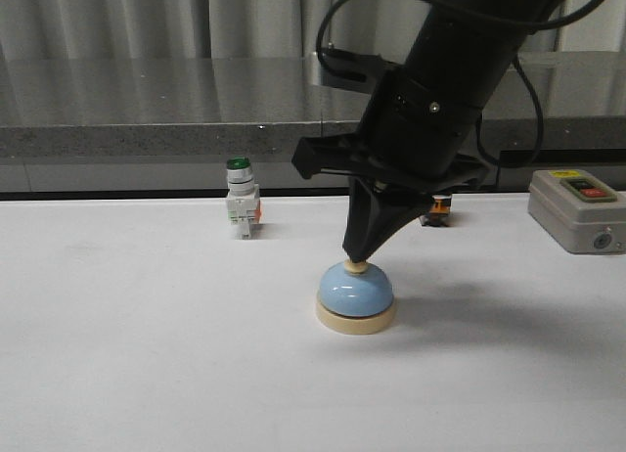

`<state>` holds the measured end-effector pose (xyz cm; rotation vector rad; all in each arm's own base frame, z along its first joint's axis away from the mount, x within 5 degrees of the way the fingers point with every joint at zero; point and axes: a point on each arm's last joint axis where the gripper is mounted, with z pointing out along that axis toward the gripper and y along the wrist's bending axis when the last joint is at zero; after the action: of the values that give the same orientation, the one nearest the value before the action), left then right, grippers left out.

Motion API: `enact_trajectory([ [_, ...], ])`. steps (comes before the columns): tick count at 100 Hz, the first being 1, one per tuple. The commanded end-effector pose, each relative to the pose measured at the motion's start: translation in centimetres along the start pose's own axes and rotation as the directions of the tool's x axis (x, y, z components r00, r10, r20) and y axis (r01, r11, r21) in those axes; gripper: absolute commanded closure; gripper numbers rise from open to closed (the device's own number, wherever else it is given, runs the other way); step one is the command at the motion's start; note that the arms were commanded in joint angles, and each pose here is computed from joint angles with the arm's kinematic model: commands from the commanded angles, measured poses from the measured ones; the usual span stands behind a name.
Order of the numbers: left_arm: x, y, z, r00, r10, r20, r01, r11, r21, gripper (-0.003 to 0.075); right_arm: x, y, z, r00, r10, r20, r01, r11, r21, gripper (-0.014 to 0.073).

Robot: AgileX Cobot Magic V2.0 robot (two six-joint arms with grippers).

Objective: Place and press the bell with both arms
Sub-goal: 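Lower the closed right gripper onto the bell's button and press, then raise the right gripper away from the bell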

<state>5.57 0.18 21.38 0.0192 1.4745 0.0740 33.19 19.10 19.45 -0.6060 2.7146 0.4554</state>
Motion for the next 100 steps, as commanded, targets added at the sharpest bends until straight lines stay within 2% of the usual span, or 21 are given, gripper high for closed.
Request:
enact_trajectory([
  [1, 0.6, -0.1, -0.2, 0.998, -0.019, 0.067, 0.019, 1.000, -0.002, 0.0740, -1.2, 0.5, -1.6, 0.997, -0.015, 0.078, 0.016, 1.000, -0.009, 0.0655],
  [26, 0.6, -0.1, -0.2, 0.998, -0.019, 0.067, 0.019, 1.000, -0.002, 0.0740, -1.1, 0.5, -1.3, 0.997, -0.017, 0.069, 0.017, 1.000, -0.006, 0.0655],
  [38, 0.6, -0.1, -0.2, 0.998, -0.019, 0.067, 0.019, 1.000, -0.002, 0.0740, -1.4, 0.8, -2.5, 0.995, -0.027, 0.091, 0.028, 1.000, -0.010, 0.0655],
  [55, 0.6, -0.1, -0.2, 0.998, -0.019, 0.067, 0.019, 1.000, -0.002, 0.0740, -2.0, 1.2, -6.9, 0.973, -0.057, 0.224, 0.055, 0.998, 0.014, 0.0655],
  [73, 0.6, -0.1, -0.2, 0.998, -0.019, 0.067, 0.019, 1.000, -0.002, 0.0740, -1.9, -0.3, -12.6, 0.930, -0.050, 0.364, 0.028, 0.997, 0.065, 0.0655],
  [85, 0.6, -0.1, -0.2, 0.998, -0.019, 0.067, 0.019, 1.000, -0.002, 0.0740, -0.6, -2.0, -16.4, 0.893, -0.036, 0.449, -0.019, 0.993, 0.117, 0.0655],
  [100, 0.6, -0.1, -0.2, 0.998, -0.019, 0.067, 0.019, 1.000, -0.002, 0.0740, 2.5, -3.7, -20.5, 0.838, -0.017, 0.546, -0.095, 0.980, 0.177, 0.0655],
])
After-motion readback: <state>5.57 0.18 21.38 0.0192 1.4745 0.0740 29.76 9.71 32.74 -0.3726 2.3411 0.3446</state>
